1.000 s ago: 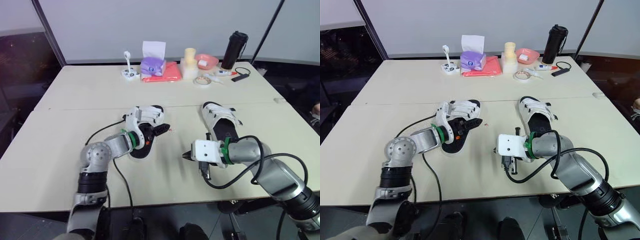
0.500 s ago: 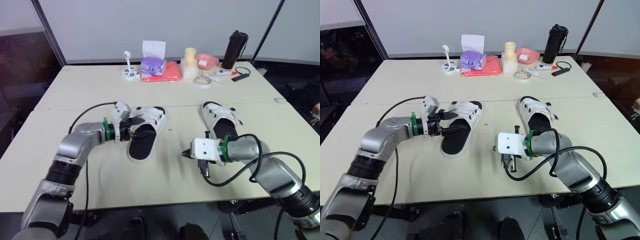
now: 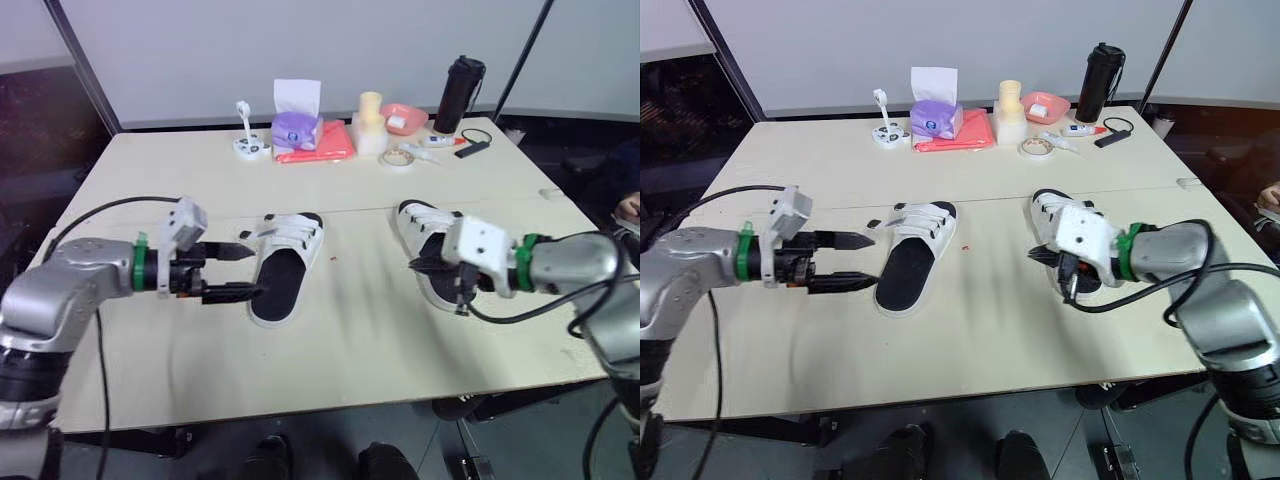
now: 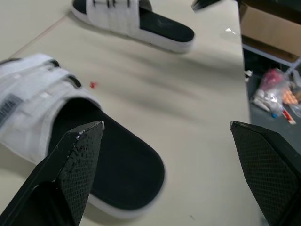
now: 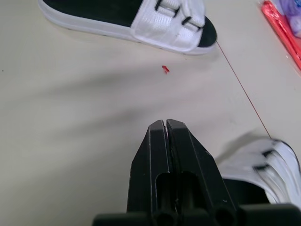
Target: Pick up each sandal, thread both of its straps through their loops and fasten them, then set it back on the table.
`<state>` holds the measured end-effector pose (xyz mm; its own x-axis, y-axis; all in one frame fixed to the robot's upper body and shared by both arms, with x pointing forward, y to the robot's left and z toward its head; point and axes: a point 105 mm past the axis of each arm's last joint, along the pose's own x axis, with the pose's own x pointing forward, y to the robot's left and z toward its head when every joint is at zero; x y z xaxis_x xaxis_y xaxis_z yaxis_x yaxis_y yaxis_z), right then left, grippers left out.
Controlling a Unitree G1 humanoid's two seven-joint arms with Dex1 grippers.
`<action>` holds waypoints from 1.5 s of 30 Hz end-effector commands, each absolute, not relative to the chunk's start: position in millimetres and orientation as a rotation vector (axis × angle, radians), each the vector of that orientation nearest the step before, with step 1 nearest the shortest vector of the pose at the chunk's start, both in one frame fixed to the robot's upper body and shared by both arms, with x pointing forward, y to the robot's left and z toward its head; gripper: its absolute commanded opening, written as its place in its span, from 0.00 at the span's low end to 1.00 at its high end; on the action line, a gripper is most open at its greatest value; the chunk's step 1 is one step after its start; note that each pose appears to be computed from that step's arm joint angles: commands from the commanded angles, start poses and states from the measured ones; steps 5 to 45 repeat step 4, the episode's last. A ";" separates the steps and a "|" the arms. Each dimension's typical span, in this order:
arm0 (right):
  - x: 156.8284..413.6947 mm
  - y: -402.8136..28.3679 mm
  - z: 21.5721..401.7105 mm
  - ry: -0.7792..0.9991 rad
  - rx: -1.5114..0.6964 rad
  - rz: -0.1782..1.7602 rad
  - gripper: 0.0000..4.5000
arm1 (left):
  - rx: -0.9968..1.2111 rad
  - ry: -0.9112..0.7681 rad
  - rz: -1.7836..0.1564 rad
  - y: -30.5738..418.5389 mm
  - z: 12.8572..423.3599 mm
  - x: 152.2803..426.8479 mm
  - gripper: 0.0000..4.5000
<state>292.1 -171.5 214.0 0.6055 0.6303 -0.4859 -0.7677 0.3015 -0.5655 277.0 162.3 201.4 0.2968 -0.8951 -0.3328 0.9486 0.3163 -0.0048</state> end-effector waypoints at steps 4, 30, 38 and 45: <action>281.8 -176.6 234.3 0.149 -0.837 0.927 0.00 | 0.221 0.260 -1.253 163.0 214.9 264.7 0.99; 281.8 -176.6 234.3 0.149 -0.837 0.927 0.00 | 0.221 0.260 -1.253 163.0 214.9 264.7 0.99; 281.8 -176.6 234.3 0.149 -0.837 0.927 0.00 | 0.221 0.260 -1.253 163.0 214.9 264.7 0.99; 281.8 -176.6 234.3 0.149 -0.837 0.927 0.00 | 0.221 0.260 -1.253 163.0 214.9 264.7 0.99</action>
